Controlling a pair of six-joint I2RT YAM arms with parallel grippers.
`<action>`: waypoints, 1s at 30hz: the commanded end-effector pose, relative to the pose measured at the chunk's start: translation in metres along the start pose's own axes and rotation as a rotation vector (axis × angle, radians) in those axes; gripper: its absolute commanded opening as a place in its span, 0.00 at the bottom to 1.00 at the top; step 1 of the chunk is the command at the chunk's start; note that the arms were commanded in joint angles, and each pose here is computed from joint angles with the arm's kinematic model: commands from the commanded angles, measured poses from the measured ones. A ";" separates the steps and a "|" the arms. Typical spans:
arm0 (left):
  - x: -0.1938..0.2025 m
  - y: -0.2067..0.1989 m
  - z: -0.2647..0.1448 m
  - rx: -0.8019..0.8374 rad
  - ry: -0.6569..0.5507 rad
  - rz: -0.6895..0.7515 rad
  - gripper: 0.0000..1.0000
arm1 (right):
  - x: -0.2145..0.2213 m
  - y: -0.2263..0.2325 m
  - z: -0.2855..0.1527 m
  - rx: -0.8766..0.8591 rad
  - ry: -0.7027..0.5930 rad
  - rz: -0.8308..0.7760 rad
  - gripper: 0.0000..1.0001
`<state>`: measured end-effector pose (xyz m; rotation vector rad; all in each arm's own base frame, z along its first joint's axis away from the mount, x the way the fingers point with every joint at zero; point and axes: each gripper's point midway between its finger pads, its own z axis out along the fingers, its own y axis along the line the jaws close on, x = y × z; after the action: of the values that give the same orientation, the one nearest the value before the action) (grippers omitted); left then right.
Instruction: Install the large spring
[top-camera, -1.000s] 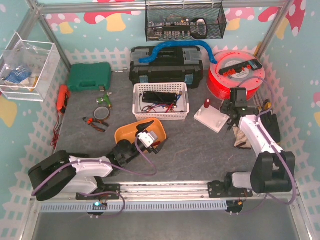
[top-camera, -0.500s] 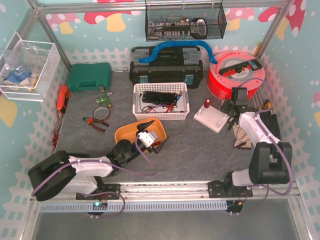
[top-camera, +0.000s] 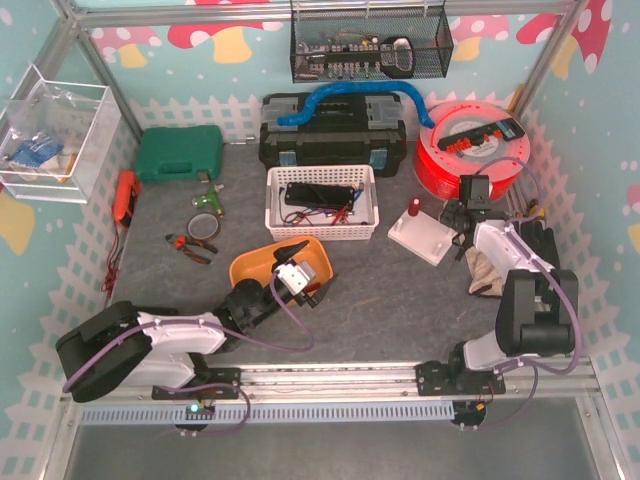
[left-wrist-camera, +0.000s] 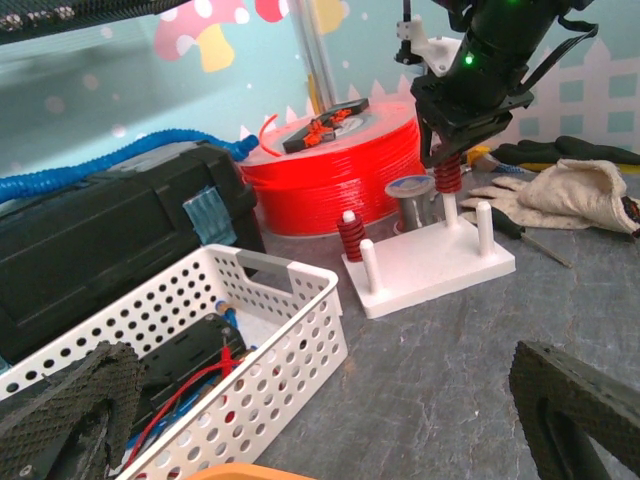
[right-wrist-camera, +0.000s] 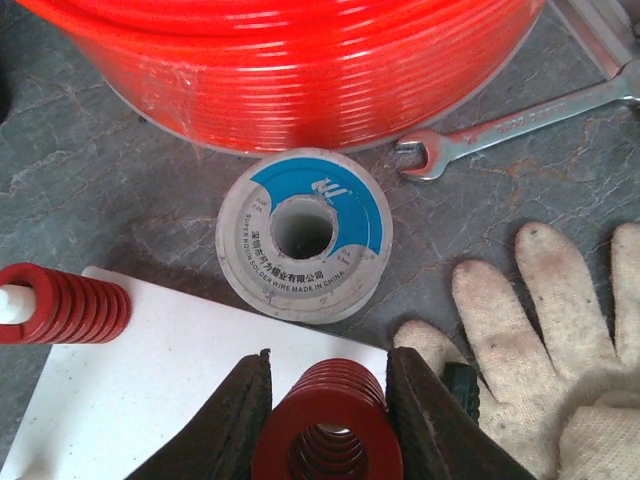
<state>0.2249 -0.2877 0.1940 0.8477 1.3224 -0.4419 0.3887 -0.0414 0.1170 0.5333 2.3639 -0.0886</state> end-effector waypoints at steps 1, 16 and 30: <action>-0.012 -0.003 0.004 0.017 -0.025 0.000 0.99 | -0.003 -0.001 0.010 0.005 -0.004 0.011 0.00; -0.010 -0.003 0.005 0.016 -0.020 0.001 0.99 | 0.007 0.003 0.023 0.002 0.052 0.011 0.48; -0.012 0.020 0.014 -0.097 0.074 -0.064 0.99 | 0.009 0.055 -0.053 -0.301 0.021 -0.032 0.73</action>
<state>0.2335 -0.2911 0.1983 0.8258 1.3638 -0.4225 0.3870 -0.0130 0.1404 0.4650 2.3514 0.1114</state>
